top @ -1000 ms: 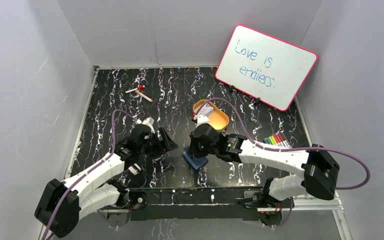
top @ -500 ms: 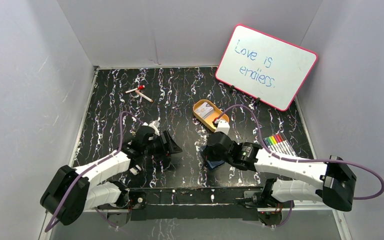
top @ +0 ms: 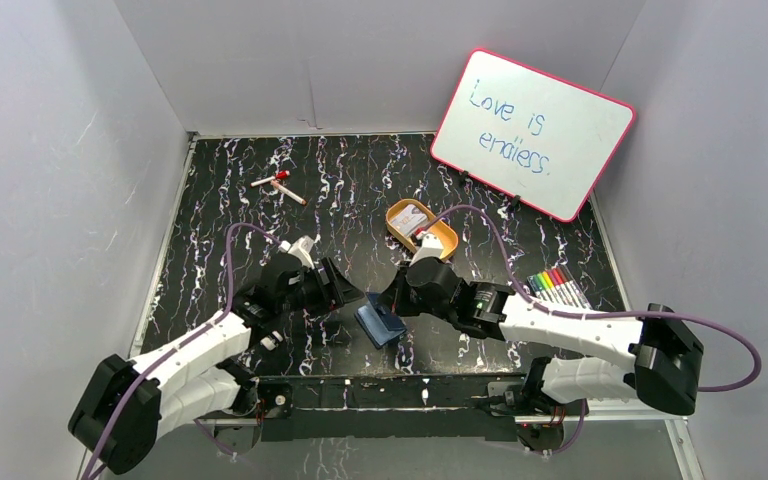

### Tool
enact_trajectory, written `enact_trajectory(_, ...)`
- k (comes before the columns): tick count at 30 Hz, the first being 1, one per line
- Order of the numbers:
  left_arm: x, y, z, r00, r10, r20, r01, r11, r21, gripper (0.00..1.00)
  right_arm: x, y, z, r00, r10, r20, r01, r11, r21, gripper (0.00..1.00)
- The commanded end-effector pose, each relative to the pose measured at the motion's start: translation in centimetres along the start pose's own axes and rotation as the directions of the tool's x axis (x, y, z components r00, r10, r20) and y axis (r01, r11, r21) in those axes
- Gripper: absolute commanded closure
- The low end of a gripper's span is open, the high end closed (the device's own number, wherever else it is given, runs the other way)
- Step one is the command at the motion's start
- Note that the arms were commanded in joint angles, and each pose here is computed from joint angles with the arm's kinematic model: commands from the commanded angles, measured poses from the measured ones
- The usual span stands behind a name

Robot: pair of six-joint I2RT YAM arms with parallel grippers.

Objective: Put the credit cards into the card holder
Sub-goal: Open the card holder at the center of the board.

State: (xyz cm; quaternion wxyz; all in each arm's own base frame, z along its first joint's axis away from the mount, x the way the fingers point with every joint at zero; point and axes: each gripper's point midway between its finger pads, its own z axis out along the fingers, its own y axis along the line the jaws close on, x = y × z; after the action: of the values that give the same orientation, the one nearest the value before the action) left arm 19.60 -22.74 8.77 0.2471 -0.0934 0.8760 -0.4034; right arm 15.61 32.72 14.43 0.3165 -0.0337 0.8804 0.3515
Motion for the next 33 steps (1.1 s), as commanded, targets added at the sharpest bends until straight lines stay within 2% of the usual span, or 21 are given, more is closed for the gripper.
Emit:
enact_trajectory(1,0.3,0.2,0.0,1.000,-0.003,-0.007,0.003,1.000,-0.002,0.34,-2.2,1.0,-1.0,0.995,0.066,0.075,-0.066,0.998,-0.001,1.00)
enact_trajectory(4,0.7,0.0,0.4,1.000,-0.006,-0.031,0.006,1.000,0.017,0.39,-1.8,-1.8,-1.9,0.992,0.084,0.091,-0.093,0.990,0.107,1.00)
enact_trajectory(12,1.5,-0.4,1.8,0.997,-0.007,-0.082,0.012,0.998,0.062,0.62,-0.7,-6.1,-3.2,0.986,0.110,0.122,-0.135,0.966,0.222,1.00)
enact_trajectory(21,3.0,-2.6,3.6,0.989,0.068,-0.130,-0.055,0.993,0.101,0.69,0.3,-9.3,-3.6,0.985,0.114,0.132,-0.152,0.931,0.333,1.00)
enact_trajectory(24,3.6,-2.4,4.6,0.985,0.080,-0.150,-0.069,0.995,0.075,0.76,0.5,-9.6,-3.7,0.984,0.116,0.134,-0.155,0.929,0.335,1.00)
enact_trajectory(29,4.2,-2.4,6.1,0.980,0.098,-0.173,-0.087,0.994,0.070,0.78,0.5,-9.9,-4.1,0.986,0.103,0.131,-0.143,0.926,0.348,1.00)
enact_trajectory(33,4.8,-1.9,7.4,0.974,0.113,-0.197,-0.105,0.993,0.051,0.83,0.4,-8.8,-4.1,0.995,0.043,0.087,-0.068,0.951,0.302,1.00)
